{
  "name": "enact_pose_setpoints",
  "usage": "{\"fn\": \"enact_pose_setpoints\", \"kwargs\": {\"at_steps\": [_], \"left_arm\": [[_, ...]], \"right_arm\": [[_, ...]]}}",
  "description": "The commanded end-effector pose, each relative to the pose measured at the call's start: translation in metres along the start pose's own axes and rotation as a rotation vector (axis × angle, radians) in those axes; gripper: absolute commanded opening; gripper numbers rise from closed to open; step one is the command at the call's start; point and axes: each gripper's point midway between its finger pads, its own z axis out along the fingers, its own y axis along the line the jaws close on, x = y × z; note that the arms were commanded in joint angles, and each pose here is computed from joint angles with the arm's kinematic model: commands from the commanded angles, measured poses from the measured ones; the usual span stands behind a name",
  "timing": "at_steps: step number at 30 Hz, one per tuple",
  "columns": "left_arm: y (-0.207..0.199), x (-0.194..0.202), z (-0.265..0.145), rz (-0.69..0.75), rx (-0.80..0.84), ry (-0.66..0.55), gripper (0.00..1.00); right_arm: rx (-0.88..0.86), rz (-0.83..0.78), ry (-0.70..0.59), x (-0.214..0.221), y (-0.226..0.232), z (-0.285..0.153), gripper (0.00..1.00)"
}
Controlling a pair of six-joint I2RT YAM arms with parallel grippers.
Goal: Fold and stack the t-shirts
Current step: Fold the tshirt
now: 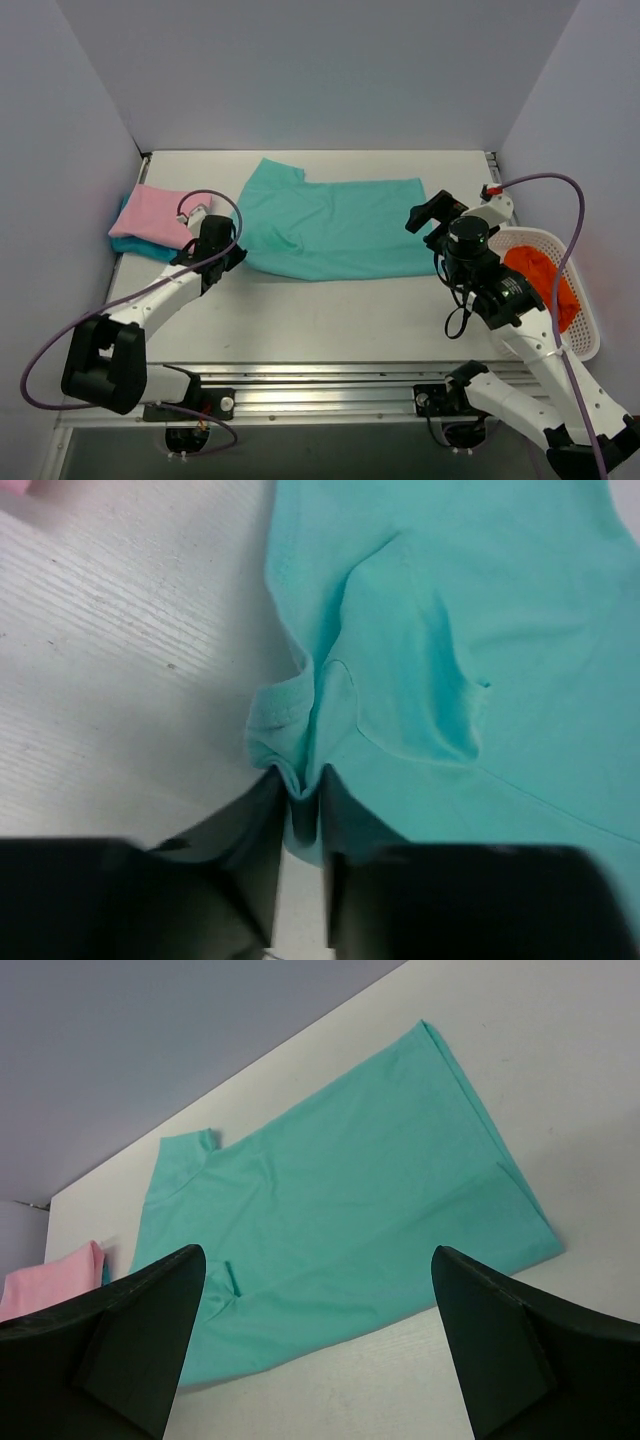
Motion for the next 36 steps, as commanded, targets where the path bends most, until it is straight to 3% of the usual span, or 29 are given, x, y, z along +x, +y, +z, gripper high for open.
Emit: {"fn": "enact_pose_setpoints", "kwargs": {"at_steps": [1, 2, 3, 8, 11, 15, 17, 19, 20, 21, 22, 24, 26, 28, 29, 30, 31, 32, 33, 36], "left_arm": [[0.01, 0.003, -0.024, 0.05, 0.006, 0.022, 0.34], [0.011, 0.005, -0.027, 0.055, 0.015, 0.031, 0.77], [0.007, 0.006, -0.032, 0.056, 0.042, 0.04, 0.94], [0.004, 0.01, -0.048, 0.089, 0.062, 0.1, 0.94], [-0.007, -0.005, -0.059, 0.098, 0.089, 0.07, 0.94], [-0.039, -0.07, -0.047, 0.071, 0.156, -0.091, 0.94], [-0.058, -0.089, -0.034, 0.094, 0.227, -0.093, 0.94], [-0.075, -0.122, -0.001, 0.106, 0.236, -0.118, 0.94], [-0.087, -0.129, 0.009, 0.125, 0.268, -0.11, 0.94], [-0.085, -0.121, 0.047, 0.161, 0.242, -0.065, 0.94], [-0.11, -0.149, 0.052, 0.169, 0.289, -0.107, 0.94], [-0.118, -0.137, 0.102, 0.221, 0.32, -0.033, 0.94], [-0.146, -0.166, 0.121, 0.242, 0.377, -0.082, 0.94], [-0.136, -0.147, 0.177, 0.266, 0.362, -0.017, 0.94], [-0.157, -0.18, 0.177, 0.261, 0.405, -0.074, 0.94], [-0.14, -0.156, 0.215, 0.256, 0.373, 0.006, 0.94], [-0.138, -0.156, 0.228, 0.243, 0.373, 0.021, 0.94], [-0.156, -0.189, 0.223, 0.237, 0.407, -0.044, 0.94], [-0.136, -0.168, 0.253, 0.223, 0.36, 0.018, 0.94], [-0.134, -0.18, 0.275, 0.188, 0.362, -0.016, 0.94]], "right_arm": [[0.028, 0.011, -0.033, -0.013, -0.007, -0.009, 0.92], [0.034, 0.012, -0.037, -0.015, -0.009, -0.01, 0.92], [0.042, 0.009, -0.038, -0.015, -0.01, -0.011, 0.92], [0.069, -0.002, -0.049, -0.02, -0.013, -0.011, 0.93], [0.085, -0.017, -0.064, -0.021, -0.01, -0.001, 0.97], [0.087, -0.073, -0.076, -0.02, 0.012, 0.037, 1.0], [0.112, -0.145, 0.006, 0.002, 0.015, 0.079, 1.0], [0.093, -0.165, 0.082, 0.018, 0.026, 0.121, 1.0], [0.104, -0.148, 0.096, 0.016, 0.018, 0.141, 1.0], [0.082, -0.133, 0.107, 0.013, 0.025, 0.154, 1.0], [0.07, -0.138, 0.177, 0.035, 0.022, 0.173, 1.0], [0.053, -0.115, 0.167, 0.033, 0.022, 0.194, 1.0], [0.023, -0.102, 0.182, 0.043, 0.021, 0.21, 1.0], [0.018, -0.089, 0.193, 0.051, 0.012, 0.221, 1.0], [-0.017, -0.08, 0.193, 0.052, 0.016, 0.226, 1.0], [-0.023, -0.079, 0.199, 0.054, 0.015, 0.229, 1.0], [-0.016, -0.085, 0.211, 0.059, 0.009, 0.235, 1.0], [-0.027, -0.087, 0.208, 0.059, 0.01, 0.239, 1.0], [-0.042, -0.093, 0.216, 0.062, 0.011, 0.24, 1.0], [-0.037, -0.093, 0.206, 0.061, 0.004, 0.247, 1.0]]}}
